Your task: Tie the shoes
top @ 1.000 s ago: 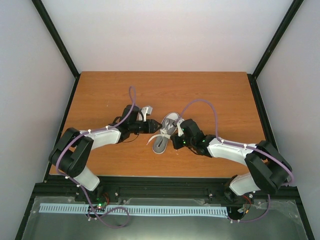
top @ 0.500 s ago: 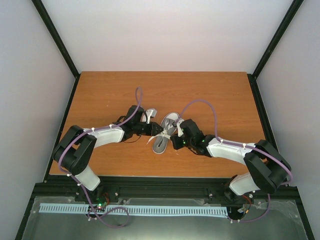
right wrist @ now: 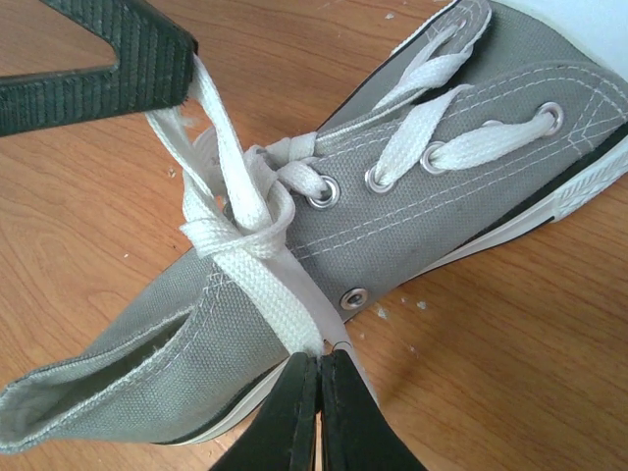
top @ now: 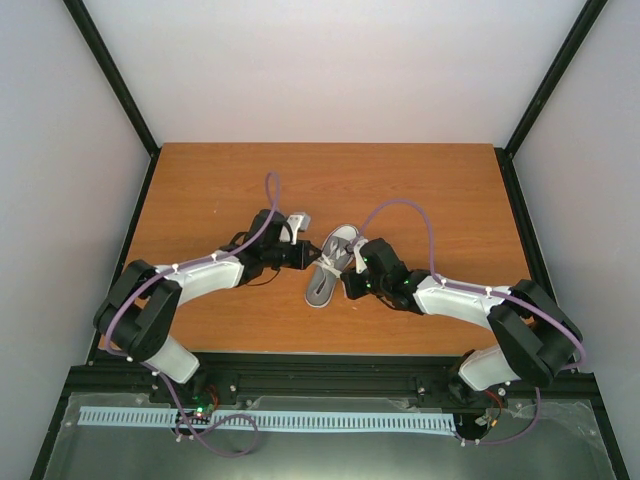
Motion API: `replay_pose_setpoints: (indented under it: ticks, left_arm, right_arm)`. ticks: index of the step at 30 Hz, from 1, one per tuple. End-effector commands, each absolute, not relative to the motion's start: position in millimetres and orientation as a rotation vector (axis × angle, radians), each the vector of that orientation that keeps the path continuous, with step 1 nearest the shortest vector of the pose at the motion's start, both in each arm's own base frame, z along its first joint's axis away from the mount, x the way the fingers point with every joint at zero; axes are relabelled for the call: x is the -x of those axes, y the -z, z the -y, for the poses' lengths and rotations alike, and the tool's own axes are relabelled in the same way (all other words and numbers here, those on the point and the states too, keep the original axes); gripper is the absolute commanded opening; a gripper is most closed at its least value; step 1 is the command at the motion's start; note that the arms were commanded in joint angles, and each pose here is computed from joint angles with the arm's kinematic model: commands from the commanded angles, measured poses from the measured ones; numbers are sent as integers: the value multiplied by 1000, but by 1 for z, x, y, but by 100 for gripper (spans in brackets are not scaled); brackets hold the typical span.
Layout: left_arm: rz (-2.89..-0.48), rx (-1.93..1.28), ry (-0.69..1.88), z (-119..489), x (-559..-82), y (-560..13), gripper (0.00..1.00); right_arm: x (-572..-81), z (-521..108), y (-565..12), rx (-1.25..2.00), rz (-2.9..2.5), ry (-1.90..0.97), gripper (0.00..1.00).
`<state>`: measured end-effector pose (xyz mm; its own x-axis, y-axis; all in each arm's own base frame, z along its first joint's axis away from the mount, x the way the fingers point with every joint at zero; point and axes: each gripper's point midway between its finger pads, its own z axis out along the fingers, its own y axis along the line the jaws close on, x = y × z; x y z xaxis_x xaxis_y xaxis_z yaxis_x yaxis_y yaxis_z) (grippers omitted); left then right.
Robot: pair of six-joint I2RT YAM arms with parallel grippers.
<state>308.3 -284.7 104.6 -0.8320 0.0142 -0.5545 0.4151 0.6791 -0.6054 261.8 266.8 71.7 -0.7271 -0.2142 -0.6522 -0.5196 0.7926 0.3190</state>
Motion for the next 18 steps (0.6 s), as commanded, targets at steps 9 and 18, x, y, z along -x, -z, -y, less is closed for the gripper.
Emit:
replay_pose_setpoints:
  ticks: [9,18]
  left_arm:
    - [-2370,-267,986,277,-311,-104,1]
    - [-2394,-225,985,272,-317,-91,1]
  right_arm:
    - [-262,-261,-62,519,-2390,-637,3]
    - [-278,-254,-77,426,-2363,-616,3]
